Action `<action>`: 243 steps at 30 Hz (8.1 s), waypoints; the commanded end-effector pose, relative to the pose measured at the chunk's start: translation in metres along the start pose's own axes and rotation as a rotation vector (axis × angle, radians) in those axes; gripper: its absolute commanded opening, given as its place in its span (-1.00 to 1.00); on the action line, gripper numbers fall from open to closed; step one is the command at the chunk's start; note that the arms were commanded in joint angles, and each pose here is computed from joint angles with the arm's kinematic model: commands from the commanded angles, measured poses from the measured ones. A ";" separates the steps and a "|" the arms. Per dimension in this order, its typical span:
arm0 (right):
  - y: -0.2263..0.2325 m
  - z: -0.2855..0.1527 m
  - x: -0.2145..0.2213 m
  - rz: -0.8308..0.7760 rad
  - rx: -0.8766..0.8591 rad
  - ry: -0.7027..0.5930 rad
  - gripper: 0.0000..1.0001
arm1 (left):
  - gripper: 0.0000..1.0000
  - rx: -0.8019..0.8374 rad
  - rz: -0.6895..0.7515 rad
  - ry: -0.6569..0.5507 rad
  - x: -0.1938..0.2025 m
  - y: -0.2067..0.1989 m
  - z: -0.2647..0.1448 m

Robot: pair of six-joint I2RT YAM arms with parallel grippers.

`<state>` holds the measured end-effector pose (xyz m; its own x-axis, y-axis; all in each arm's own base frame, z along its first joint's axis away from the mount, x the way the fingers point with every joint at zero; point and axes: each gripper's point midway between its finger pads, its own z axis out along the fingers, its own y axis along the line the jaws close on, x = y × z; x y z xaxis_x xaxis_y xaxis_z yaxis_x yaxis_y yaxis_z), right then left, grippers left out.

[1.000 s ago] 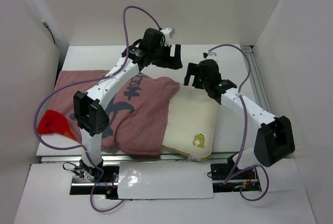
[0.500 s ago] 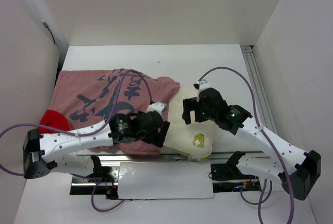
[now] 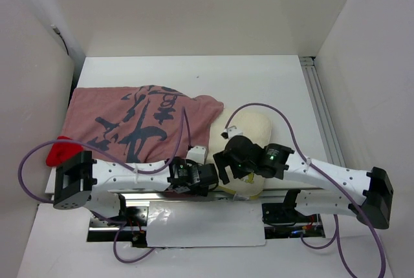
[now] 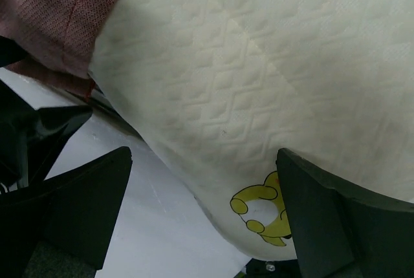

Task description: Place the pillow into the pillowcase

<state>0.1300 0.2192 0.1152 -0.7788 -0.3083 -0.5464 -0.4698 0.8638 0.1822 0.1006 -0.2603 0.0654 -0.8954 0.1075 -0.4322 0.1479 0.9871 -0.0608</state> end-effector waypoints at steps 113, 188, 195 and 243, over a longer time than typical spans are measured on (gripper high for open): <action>0.021 -0.013 -0.219 0.051 -0.447 -1.262 -1.00 | -1.00 0.476 0.302 -0.556 -0.276 -0.135 -0.205; 0.064 0.011 -0.168 -0.077 -0.288 -0.822 -1.00 | -1.00 0.218 -0.131 -0.267 -0.107 0.029 -0.068; 0.082 -0.095 -0.213 0.105 -0.588 -1.165 -1.00 | -1.00 0.493 0.034 -0.373 -0.139 -0.027 -0.165; -0.162 0.025 -0.203 0.487 0.055 -0.634 0.98 | 0.76 -0.239 0.029 -0.206 -0.341 0.058 0.064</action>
<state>0.3524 0.1212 0.1397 -0.5353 0.3955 -0.7463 0.0947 0.9061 0.4123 0.4301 -0.2652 0.1438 -0.8041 0.0730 -0.5900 0.0609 0.9973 0.0404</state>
